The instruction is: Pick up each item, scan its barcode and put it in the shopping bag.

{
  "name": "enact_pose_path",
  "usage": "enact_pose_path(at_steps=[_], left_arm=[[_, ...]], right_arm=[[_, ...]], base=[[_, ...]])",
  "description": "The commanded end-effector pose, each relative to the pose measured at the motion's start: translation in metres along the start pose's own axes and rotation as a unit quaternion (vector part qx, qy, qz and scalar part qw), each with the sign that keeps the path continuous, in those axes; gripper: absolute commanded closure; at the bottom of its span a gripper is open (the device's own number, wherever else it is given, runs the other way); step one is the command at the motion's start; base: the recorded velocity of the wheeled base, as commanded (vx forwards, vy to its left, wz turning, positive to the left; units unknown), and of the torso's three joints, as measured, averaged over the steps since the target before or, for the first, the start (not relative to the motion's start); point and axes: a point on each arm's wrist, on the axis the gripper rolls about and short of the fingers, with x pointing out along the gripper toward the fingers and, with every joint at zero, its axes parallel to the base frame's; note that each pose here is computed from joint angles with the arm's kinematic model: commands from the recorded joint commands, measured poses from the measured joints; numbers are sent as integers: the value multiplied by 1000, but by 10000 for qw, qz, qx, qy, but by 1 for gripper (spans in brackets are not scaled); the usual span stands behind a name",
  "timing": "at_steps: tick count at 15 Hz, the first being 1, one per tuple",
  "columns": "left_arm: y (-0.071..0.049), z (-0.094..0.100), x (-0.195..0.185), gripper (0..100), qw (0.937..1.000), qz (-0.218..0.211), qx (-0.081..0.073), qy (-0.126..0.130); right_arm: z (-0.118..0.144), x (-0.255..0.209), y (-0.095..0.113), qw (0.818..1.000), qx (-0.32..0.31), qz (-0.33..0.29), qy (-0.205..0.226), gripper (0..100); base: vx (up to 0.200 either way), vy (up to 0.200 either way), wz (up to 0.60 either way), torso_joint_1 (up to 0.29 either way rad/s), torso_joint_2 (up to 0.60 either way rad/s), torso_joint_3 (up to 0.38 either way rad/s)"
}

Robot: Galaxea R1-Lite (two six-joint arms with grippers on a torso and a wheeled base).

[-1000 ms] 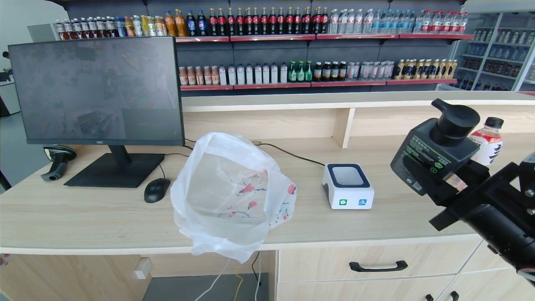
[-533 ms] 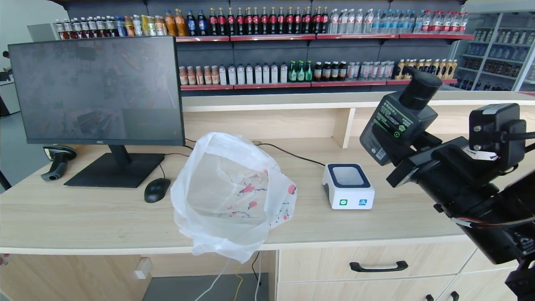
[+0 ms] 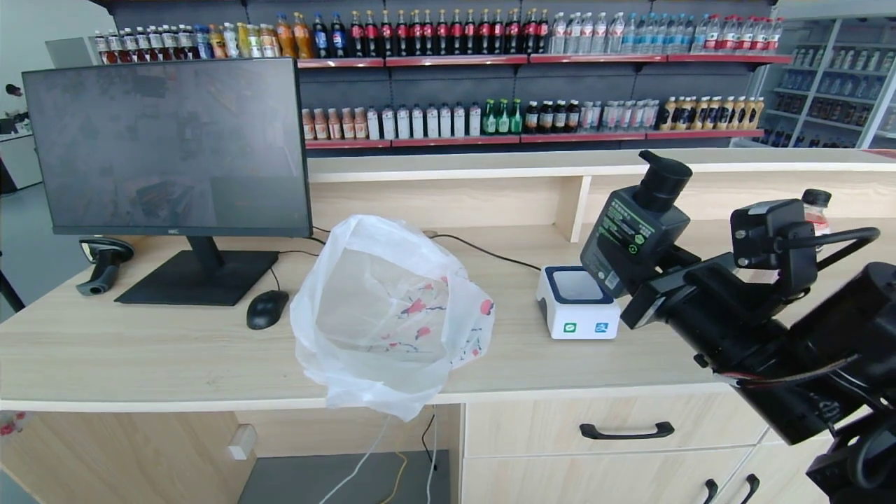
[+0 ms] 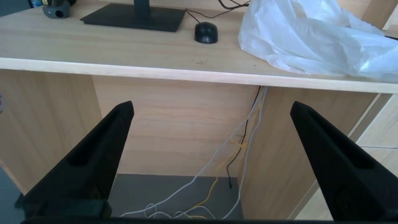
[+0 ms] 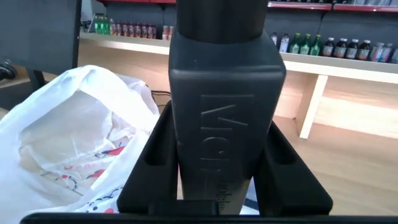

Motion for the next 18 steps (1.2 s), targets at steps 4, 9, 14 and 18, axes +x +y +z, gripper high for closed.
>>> enact_pose_path(at_steps=[4, 9, 14, 18], left_arm=[[0, 0, 0, 0, 10000, 0, 8, -2], [0, 0, 0, 0, 10000, 0, 0, -2], [0, 0, 0, 0, 10000, 0, 0, 6], [0, 0, 0, 0, 10000, 0, 8, -2]], right_arm=[[-4, 0, 1, 9999, 86, 32, 61, 100], [0, 0, 3, 9996, 267, 70, -1, 100], [-2, 0, 4, 9996, 265, 80, 28, 100], [-1, -2, 5, 9996, 278, 95, 36, 100]], base=[[0, 50, 0, 7, 2, -1], [0, 200, 0, 10, 5, 2], [0, 200, 0, 1, 3, 4], [0, 50, 0, 2, -1, 1]])
